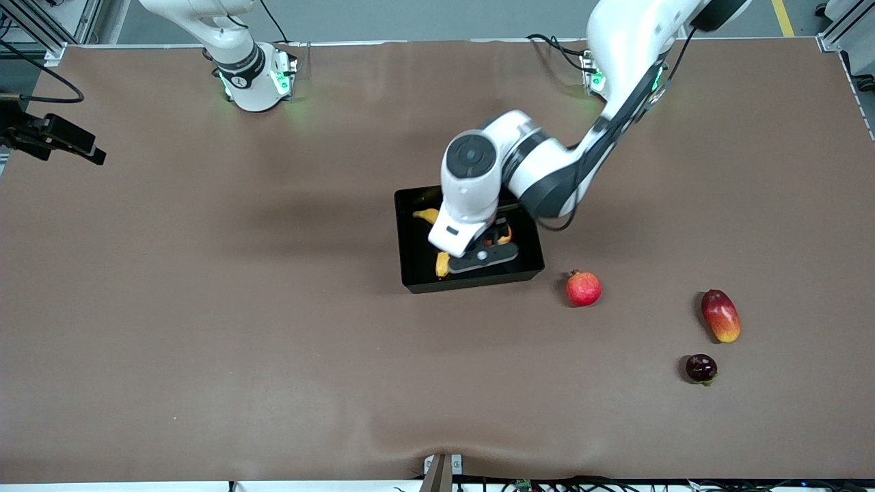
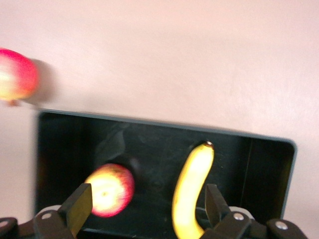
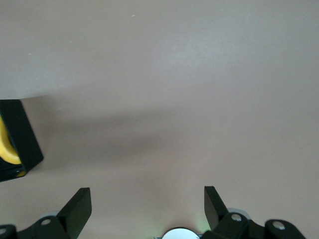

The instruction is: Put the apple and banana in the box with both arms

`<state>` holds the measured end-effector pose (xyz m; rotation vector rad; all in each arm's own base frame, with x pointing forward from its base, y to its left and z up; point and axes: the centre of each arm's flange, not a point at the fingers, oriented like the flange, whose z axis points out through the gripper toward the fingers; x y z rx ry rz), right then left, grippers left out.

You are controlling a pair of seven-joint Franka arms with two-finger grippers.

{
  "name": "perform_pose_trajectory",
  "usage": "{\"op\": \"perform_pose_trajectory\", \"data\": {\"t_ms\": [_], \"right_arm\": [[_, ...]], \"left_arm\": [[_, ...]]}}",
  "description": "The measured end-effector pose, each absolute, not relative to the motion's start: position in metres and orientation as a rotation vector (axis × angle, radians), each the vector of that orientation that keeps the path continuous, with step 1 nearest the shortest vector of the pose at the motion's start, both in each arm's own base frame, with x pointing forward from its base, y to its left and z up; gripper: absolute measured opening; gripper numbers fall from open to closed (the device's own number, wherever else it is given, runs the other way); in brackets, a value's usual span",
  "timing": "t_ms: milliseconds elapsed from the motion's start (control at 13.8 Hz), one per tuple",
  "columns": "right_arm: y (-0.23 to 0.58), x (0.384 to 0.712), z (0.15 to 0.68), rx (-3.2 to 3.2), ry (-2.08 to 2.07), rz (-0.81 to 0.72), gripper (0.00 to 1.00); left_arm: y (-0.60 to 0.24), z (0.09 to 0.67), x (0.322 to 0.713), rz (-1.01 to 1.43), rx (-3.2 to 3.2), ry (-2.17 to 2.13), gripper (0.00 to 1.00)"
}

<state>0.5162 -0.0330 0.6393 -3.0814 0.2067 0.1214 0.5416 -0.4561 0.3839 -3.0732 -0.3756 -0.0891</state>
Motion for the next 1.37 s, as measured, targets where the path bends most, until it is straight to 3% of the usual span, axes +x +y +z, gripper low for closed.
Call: {"op": "perform_pose_trajectory", "data": {"t_ms": [361, 723, 1373], "right_arm": [[-0.023, 0.516, 0.639, -3.099, 0.175, 0.129, 1.00], [-0.019, 0.517, 0.643, -3.132, 0.156, 0.114, 1.00], [-0.023, 0.517, 0.643, -3.131, 0.170, 0.111, 1.00]], "left_arm": [[-0.343, 0.492, 0.582, -0.181, -3.025, -0.466, 1.00], [-0.223, 0.558, 0.600, -0.139, -3.019, -0.401, 1.00], [-0.120, 0.614, 0.580, -0.022, -3.050, -0.362, 1.00]]}}
